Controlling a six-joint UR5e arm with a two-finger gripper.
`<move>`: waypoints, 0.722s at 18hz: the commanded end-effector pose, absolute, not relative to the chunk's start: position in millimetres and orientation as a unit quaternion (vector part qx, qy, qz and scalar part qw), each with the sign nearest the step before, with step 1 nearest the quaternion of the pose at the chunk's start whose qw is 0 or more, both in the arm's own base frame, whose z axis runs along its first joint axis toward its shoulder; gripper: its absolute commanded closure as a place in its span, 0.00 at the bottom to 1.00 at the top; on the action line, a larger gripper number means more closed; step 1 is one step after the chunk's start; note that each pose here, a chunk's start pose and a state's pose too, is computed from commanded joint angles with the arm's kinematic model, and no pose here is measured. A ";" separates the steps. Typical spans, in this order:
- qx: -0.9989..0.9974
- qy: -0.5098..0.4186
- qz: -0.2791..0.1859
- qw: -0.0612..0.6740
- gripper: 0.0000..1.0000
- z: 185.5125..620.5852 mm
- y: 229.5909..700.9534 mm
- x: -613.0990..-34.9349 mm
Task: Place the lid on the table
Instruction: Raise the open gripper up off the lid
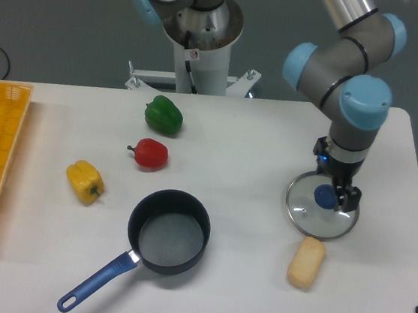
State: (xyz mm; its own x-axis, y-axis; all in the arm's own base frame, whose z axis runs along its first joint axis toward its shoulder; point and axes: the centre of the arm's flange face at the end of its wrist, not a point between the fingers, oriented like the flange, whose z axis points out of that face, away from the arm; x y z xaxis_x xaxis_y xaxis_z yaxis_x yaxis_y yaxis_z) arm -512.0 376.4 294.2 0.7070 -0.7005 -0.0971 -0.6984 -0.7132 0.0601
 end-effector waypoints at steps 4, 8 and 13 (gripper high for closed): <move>0.921 -0.388 -0.038 0.013 0.00 310.8 388.8 -508.4; 0.915 -0.400 -0.043 0.013 0.00 319.6 416.3 -494.8; 0.916 -0.399 -0.041 0.007 0.00 315.5 425.9 -488.1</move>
